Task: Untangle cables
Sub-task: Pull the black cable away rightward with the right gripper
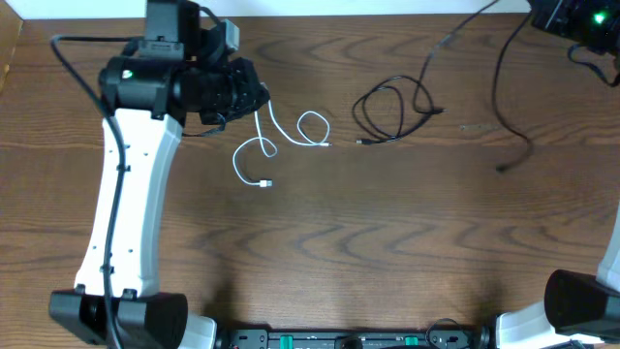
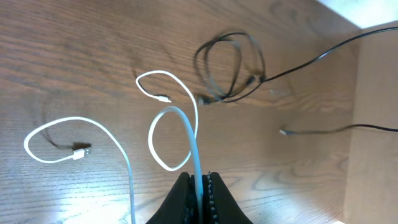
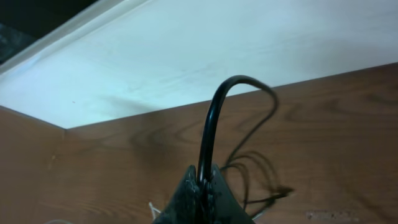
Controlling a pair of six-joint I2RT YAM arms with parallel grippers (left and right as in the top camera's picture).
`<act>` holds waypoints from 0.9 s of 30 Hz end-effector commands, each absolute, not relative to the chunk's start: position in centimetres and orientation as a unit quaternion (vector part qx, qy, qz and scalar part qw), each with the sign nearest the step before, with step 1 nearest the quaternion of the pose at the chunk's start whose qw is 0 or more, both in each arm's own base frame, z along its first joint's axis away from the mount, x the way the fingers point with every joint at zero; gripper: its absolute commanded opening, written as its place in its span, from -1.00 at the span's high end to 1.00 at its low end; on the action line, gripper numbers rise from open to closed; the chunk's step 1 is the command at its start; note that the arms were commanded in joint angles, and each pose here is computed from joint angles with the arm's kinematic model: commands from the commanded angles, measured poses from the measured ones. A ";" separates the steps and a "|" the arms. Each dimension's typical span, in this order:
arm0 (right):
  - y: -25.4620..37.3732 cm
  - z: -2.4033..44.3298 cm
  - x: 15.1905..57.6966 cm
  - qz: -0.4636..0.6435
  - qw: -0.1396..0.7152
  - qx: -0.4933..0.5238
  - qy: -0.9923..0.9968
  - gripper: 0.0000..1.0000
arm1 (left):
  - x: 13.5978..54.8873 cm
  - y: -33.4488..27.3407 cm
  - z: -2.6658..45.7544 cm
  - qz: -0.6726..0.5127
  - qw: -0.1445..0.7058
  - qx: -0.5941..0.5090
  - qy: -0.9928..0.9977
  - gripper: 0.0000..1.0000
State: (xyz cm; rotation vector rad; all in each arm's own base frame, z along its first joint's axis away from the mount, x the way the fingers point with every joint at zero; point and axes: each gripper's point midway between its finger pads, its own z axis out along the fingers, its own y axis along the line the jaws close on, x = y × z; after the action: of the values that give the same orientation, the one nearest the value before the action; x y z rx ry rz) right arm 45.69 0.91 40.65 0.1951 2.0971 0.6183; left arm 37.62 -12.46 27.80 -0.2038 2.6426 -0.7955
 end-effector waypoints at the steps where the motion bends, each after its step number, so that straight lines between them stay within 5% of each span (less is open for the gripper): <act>1: 3.7 42.2 44.7 0.326 0.444 0.041 0.833 0.98 | 38.1 -13.4 25.9 -0.270 0.168 -0.057 0.946 0.85; 6: 10.4 46.7 42.5 0.474 0.421 -0.056 0.771 0.98 | 38.7 -15.3 25.7 -0.277 0.177 -0.033 0.944 0.85; 11: 11.6 50.8 44.1 0.501 0.467 -0.025 0.729 0.98 | 38.8 -15.6 25.9 -0.280 0.180 -0.028 0.943 0.85; 15: 10.1 48.5 47.1 0.436 0.493 0.051 0.751 0.98 | 38.7 -15.7 25.9 -0.284 0.178 -0.027 0.942 0.85; 20: 12.5 42.9 48.2 0.425 0.426 0.051 0.797 0.98 | 38.7 -15.7 25.9 -0.284 0.178 -0.027 0.942 0.85; 27: 14.9 45.8 46.0 0.507 0.405 -0.028 0.760 0.98 | 38.6 -17.5 27.0 -0.338 0.173 -0.008 0.925 0.85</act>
State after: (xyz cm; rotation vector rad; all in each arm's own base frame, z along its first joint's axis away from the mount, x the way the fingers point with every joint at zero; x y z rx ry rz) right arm 48.43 14.25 43.58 0.0191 1.9486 1.1783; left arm 38.82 -16.04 26.30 -0.0900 2.6535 -0.8275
